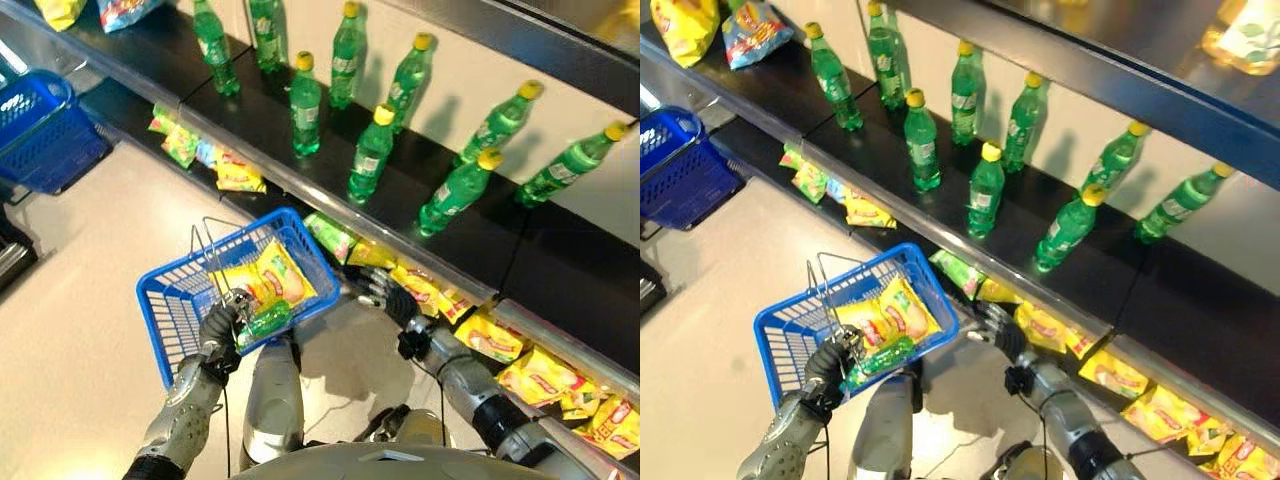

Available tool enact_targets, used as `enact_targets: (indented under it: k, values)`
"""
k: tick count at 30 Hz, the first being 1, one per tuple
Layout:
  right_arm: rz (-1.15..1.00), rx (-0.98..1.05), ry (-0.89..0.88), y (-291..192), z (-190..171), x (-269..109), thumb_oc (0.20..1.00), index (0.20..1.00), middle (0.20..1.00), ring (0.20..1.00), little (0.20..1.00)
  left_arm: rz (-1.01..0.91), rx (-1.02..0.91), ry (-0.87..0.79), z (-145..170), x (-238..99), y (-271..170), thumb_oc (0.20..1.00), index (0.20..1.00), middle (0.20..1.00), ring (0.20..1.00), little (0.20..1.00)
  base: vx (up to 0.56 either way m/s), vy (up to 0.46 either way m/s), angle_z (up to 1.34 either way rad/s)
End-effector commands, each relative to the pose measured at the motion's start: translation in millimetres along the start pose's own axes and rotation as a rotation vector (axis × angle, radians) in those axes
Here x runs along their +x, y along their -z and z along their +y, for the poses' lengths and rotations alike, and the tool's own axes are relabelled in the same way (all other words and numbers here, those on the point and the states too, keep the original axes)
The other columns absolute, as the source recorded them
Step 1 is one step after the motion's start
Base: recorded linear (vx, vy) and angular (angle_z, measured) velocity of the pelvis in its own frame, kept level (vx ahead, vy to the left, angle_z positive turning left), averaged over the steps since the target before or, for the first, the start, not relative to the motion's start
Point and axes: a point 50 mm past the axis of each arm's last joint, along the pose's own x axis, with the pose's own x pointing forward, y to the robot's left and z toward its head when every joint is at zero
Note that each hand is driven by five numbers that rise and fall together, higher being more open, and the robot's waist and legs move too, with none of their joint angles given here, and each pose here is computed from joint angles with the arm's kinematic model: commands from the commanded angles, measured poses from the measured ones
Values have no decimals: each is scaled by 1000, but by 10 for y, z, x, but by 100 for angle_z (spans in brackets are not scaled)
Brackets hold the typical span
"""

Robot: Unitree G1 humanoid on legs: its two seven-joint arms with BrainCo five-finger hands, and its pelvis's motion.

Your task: Pick up the snacks into the basket

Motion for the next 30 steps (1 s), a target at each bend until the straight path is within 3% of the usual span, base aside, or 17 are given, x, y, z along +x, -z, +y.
enact_targets:
  k: [1,7,17,30]
  values:
    - [-46,42,23,-63,-107,-15,1000,1000,1000,1000,1000,-262,48,202,-371,85,-429,200,200,200,200,200,43,43,-35]
    - [90,22,68,265,-243,-225,1000,1000,1000,1000,1000,-149,15,20,2,95,-91,200,200,200,200,200,35,11,-40]
    - [239,42,196,658,-451,-526,1000,1000,1000,1000,1000,-11,34,-143,294,24,313,200,200,200,200,200,57,-20,-26]
    - [264,333,594,1016,-647,-722,1000,1000,1000,1000,1000,147,33,-338,460,-41,756,200,200,200,200,200,57,-6,-31]
